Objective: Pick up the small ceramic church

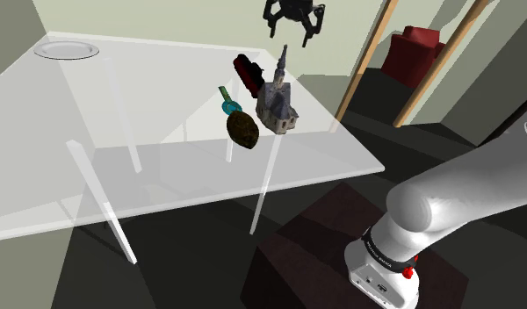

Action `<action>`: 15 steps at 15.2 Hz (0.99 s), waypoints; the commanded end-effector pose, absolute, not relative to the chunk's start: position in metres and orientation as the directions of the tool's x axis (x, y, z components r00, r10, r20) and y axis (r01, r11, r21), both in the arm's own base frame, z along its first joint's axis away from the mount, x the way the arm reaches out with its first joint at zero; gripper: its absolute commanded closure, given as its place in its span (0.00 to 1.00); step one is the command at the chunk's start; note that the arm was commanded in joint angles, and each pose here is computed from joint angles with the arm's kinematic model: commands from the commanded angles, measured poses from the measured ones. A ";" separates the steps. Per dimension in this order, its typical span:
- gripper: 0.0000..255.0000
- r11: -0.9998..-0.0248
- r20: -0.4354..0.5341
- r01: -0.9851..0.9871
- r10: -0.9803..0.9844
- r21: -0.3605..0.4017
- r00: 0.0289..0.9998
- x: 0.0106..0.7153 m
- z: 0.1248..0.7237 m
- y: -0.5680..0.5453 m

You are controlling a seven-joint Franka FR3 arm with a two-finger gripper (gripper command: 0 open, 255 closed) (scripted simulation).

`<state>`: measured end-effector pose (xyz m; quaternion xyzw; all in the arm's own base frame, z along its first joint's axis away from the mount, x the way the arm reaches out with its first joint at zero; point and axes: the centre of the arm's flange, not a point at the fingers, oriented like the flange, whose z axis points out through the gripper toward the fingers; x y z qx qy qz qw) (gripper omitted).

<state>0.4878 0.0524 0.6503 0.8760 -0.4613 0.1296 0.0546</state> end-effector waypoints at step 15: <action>1.00 -0.498 0.286 -0.867 -0.836 -0.033 0.469 0.499 0.613 0.045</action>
